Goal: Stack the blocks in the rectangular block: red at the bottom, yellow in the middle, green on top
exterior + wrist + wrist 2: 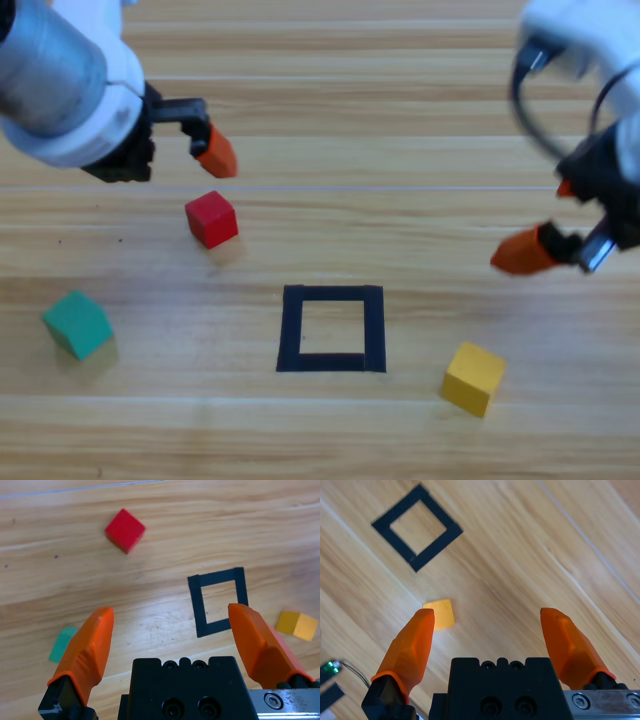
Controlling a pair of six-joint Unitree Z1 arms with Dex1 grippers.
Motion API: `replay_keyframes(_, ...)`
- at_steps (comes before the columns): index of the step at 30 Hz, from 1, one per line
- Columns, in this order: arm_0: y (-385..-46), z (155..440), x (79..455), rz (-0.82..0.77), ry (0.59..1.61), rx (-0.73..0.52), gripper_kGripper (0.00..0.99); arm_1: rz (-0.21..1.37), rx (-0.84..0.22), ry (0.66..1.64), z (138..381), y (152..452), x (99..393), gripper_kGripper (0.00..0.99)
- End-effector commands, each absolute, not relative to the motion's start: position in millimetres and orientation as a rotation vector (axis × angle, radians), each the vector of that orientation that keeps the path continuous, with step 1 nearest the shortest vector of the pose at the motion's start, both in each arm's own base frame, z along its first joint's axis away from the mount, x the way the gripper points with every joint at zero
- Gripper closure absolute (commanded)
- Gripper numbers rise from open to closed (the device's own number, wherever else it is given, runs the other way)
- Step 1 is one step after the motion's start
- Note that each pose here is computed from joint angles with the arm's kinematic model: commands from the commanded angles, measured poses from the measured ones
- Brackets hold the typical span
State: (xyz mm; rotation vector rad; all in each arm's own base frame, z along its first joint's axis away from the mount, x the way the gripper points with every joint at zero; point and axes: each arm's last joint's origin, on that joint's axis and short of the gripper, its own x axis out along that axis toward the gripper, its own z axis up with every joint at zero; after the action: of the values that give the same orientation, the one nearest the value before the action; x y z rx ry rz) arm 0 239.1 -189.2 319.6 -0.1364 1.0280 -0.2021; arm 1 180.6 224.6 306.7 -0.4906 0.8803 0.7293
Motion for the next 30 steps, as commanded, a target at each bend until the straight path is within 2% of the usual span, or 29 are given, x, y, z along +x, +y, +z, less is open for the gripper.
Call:
replay_keyframes(1, -174, 318, 269, -0.029, 1.097, -0.213, 0.016, 0.796, -0.678, 1.046, 254, 252, 188, 0.039)
replay_keyframes(5, -180, 322, 296, 0.08, 1.154, -0.246, 0.017, 0.847, -0.756, 1.129, 243, 268, 198, 0.016)
replay_keyframes(9, -186, 318, 318, 0.165, 1.196, -0.289, 0.017, 0.892, -0.768, 1.166, 235, 273, 198, 0.016)
replay_keyframes(16, -186, 302, 336, 0.253, 1.237, -0.409, 0.017, 0.932, -0.801, 1.224, 218, 281, 203, 0.016)
replay_keyframes(21, -192, 289, 347, 0.323, 1.26, -0.461, 0.019, 0.937, -0.837, 1.29, 201, 291, 209, 0.016)
replay_keyframes(30, -213, 250, 377, 0.472, 1.315, -0.528, 0.024, 0.971, -0.855, 1.308, 193, 297, 210, 0.024)
